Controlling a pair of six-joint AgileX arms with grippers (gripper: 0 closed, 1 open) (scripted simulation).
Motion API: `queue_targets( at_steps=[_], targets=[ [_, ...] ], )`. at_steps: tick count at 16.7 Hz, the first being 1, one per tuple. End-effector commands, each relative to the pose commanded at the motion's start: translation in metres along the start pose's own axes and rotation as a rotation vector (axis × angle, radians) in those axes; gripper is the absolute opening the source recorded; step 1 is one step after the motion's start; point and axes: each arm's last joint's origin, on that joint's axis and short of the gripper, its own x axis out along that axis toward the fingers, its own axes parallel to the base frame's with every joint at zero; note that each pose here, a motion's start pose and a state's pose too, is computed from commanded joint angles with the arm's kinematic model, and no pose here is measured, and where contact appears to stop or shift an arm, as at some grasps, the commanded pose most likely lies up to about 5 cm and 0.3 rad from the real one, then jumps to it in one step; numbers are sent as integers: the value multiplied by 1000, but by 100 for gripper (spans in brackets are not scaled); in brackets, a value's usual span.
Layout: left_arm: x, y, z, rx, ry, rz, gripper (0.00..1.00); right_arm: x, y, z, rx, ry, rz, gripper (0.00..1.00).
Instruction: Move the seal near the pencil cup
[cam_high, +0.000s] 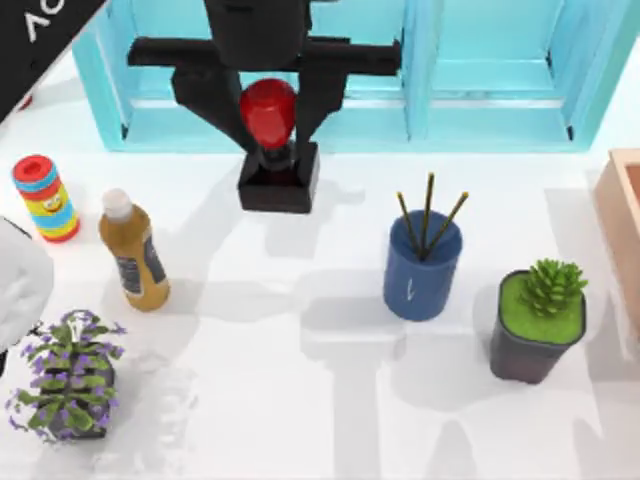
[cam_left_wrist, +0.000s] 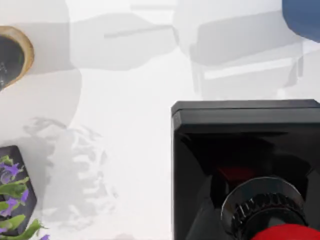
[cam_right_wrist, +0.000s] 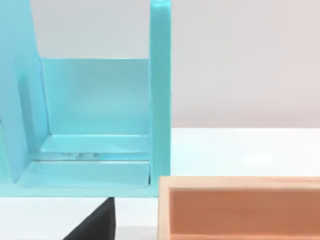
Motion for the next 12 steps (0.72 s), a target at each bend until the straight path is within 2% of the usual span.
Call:
queue_targets(
  at_steps=[5,12],
  targets=[
    [37,-47,37,-118,-54,28,0,0,0,0,0,0,0,100],
    [45,-52,49,-155,-94,20,0,0,0,0,0,0,0,100]
  ],
)
